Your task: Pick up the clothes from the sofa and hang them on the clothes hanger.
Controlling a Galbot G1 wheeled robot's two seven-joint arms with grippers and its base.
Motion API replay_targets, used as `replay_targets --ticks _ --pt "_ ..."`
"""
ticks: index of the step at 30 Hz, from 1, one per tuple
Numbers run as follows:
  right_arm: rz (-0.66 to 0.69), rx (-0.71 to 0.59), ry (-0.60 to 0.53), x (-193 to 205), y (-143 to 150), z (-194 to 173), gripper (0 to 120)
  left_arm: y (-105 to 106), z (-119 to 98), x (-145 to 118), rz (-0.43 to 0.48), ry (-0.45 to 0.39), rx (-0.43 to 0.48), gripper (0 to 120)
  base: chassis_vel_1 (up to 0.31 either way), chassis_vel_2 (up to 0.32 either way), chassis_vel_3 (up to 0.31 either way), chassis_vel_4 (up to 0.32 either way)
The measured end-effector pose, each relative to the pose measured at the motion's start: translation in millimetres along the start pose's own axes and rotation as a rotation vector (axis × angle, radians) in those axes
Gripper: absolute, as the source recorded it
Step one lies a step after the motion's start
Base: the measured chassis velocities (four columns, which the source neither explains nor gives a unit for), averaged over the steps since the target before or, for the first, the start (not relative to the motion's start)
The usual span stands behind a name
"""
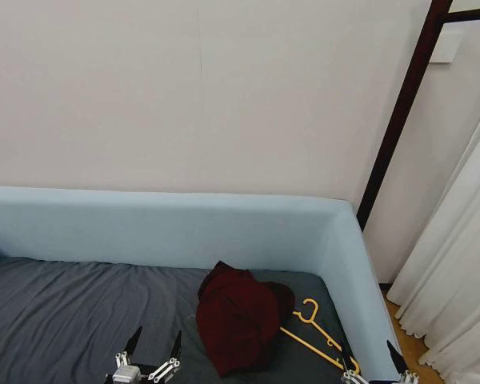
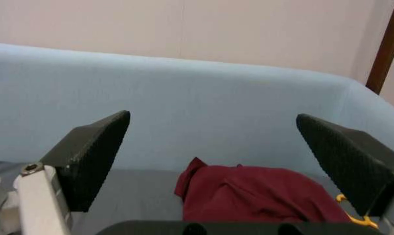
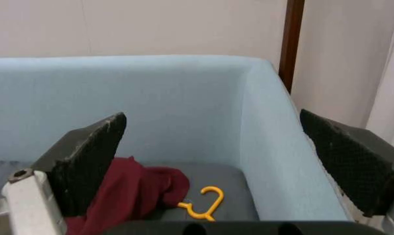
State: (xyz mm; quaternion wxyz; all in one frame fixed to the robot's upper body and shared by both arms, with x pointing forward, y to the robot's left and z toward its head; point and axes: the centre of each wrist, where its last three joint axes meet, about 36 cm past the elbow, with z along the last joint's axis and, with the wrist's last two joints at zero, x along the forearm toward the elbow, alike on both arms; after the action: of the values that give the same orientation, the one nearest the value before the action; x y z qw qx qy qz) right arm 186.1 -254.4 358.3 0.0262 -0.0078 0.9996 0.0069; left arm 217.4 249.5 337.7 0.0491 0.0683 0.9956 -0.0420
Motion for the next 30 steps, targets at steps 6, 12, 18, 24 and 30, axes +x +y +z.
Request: replay_targets --ticks 6,12,18,24,30 --pt "0.004 0.002 0.018 0 -4 2 100 -5 4 -1 -0.014 0.002 0.012 100 0.000 0.000 0.000 0.000" --pt "-0.024 -0.041 0.105 -9 -9 1 100 -2 13 2 -0.017 0.011 -0.024 100 0.000 0.000 0.000 0.000" --pt "-0.103 -0.013 0.177 -36 -31 -7 100 -12 29 18 -0.030 0.024 -0.030 100 0.000 0.000 0.000 0.000" --pt "-0.200 -0.022 0.294 -75 -46 -13 100 -20 47 32 -0.073 0.032 -0.032 100 0.000 0.000 0.000 0.000" --pt "-0.325 0.040 0.390 -149 -46 3 100 -26 47 45 -0.098 0.029 -0.031 100 0.000 0.000 0.000 0.000"
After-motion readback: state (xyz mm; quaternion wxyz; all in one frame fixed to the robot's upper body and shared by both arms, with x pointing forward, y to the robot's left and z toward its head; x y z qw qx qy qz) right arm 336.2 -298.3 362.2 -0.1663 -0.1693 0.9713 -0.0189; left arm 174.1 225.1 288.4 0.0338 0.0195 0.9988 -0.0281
